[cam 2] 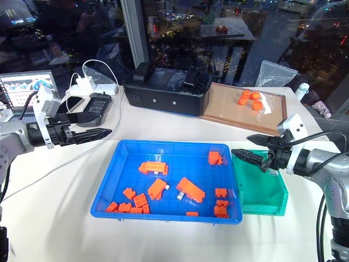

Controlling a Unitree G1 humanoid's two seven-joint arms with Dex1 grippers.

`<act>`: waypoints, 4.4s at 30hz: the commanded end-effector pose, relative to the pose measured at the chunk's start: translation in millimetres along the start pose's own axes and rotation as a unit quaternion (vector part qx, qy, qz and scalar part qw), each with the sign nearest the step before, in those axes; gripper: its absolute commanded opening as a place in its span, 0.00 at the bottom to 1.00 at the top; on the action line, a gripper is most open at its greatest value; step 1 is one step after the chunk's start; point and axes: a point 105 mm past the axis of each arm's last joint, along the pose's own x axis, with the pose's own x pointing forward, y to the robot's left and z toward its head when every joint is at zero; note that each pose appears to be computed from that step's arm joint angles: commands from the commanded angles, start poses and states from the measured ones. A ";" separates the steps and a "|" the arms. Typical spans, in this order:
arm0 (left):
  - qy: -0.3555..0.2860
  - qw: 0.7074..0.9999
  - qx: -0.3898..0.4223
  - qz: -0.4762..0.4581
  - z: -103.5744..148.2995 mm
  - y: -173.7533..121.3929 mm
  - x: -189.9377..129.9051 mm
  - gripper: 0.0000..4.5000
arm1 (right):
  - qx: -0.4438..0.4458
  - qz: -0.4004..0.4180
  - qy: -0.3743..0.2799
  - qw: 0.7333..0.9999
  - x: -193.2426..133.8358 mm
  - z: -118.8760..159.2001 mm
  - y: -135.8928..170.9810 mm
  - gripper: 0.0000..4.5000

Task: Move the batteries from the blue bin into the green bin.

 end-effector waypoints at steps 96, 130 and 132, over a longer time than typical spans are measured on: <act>-0.019 0.960 0.108 -0.257 25.9 -86.9 42.0 1.00 | -0.125 -0.029 0.108 0.986 28.3 23.5 15.4 0.55; 0.037 0.971 0.112 -0.206 -2.1 -68.5 29.8 1.00 | -0.164 0.232 0.130 0.950 101.2 2.0 114.0 0.99; 0.045 0.975 0.104 -0.193 -7.6 -65.8 25.5 1.00 | -0.170 0.252 0.133 0.944 122.8 -4.9 132.6 0.99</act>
